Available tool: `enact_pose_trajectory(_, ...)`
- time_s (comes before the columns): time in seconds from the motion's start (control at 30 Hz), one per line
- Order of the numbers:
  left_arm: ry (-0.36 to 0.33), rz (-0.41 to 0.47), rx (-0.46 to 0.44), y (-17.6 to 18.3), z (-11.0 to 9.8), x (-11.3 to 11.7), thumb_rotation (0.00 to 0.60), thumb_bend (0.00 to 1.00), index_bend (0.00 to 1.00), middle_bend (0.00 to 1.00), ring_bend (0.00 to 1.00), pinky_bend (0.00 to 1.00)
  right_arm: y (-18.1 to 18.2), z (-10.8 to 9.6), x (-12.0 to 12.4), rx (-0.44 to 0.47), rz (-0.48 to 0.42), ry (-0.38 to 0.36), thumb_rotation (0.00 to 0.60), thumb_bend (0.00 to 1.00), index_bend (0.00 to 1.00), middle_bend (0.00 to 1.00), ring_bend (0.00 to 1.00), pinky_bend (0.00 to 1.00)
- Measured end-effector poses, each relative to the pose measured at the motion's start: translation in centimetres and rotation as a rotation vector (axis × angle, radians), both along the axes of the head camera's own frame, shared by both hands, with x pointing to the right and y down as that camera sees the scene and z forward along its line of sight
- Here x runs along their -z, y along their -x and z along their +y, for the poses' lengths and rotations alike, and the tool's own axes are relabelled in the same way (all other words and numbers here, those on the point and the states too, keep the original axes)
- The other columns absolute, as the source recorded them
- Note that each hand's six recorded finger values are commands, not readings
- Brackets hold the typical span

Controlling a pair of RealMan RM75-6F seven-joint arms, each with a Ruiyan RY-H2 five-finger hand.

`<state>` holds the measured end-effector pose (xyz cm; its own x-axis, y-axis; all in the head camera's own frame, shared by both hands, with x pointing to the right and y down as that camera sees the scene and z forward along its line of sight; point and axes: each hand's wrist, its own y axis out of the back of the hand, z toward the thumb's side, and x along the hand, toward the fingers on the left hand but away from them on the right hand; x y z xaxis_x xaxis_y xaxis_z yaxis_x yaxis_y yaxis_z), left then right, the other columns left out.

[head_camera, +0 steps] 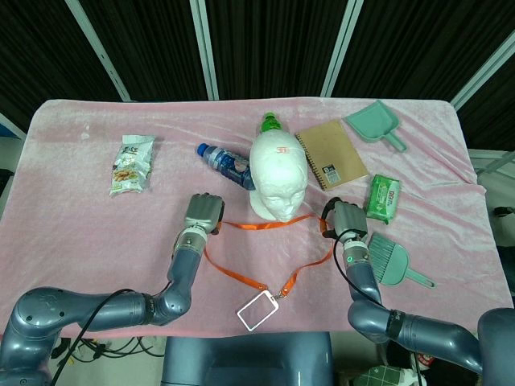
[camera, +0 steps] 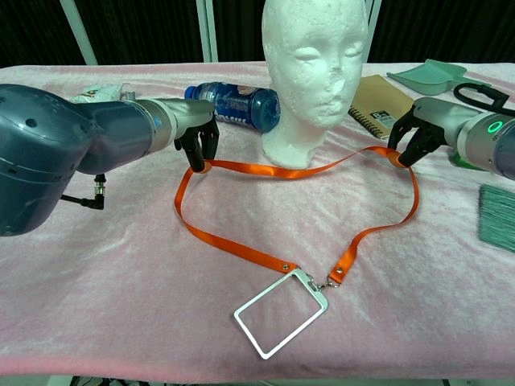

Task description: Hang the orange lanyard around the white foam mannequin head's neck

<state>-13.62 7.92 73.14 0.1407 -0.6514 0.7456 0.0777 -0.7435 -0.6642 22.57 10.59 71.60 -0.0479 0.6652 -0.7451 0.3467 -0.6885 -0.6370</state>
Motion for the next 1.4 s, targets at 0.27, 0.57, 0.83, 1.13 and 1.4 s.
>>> enact_pose_trajectory(0.27, 0.003, 0.001, -0.004, 0.0, 0.1, -0.1, 0.6, 0.46, 0.65, 0.37, 0.25, 0.32, 0.0, 0.1, 0.0, 0.0, 0.001, 0.004, 0.6, 0.56, 0.77, 0.26, 0.29, 0.21)
enact_pose_trajectory(0.57, -0.002, 0.008, -0.003, 0.0, 0.0, 0.1, 0.6, 0.46, 0.65, 0.37, 0.25, 0.32, 0.0, 0.0, 0.0, -0.001, -0.002, 0.003, 0.6, 0.56, 0.77, 0.26, 0.29, 0.21)
enact_pose_trajectory(0.83, -0.004, 0.011, 0.0, 0.2, -0.2, 0.1, 0.6, 0.46, 0.65, 0.37, 0.25, 0.32, 0.0, 0.0, 0.0, -0.002, 0.0, 0.002, 0.6, 0.56, 0.77, 0.26, 0.29, 0.21)
enact_pose_trajectory(1.13, -0.002, 0.056, -0.02, -0.4, 0.0, 0.8, 0.6, 0.46, 0.66, 0.37, 0.25, 0.32, -0.2, 0.0, 0.6, -0.007, -0.01, -0.006, 0.6, 0.56, 0.77, 0.26, 0.29, 0.21)
enact_pose_trajectory(1.4, -0.003, 0.146, -0.076, -0.5, 0.8, 3.0, 0.6, 0.46, 0.66, 0.37, 0.25, 0.32, -1.2, 0.6, 2.3, -0.029, -0.052, -0.02, 0.6, 0.56, 0.78, 0.26, 0.29, 0.21)
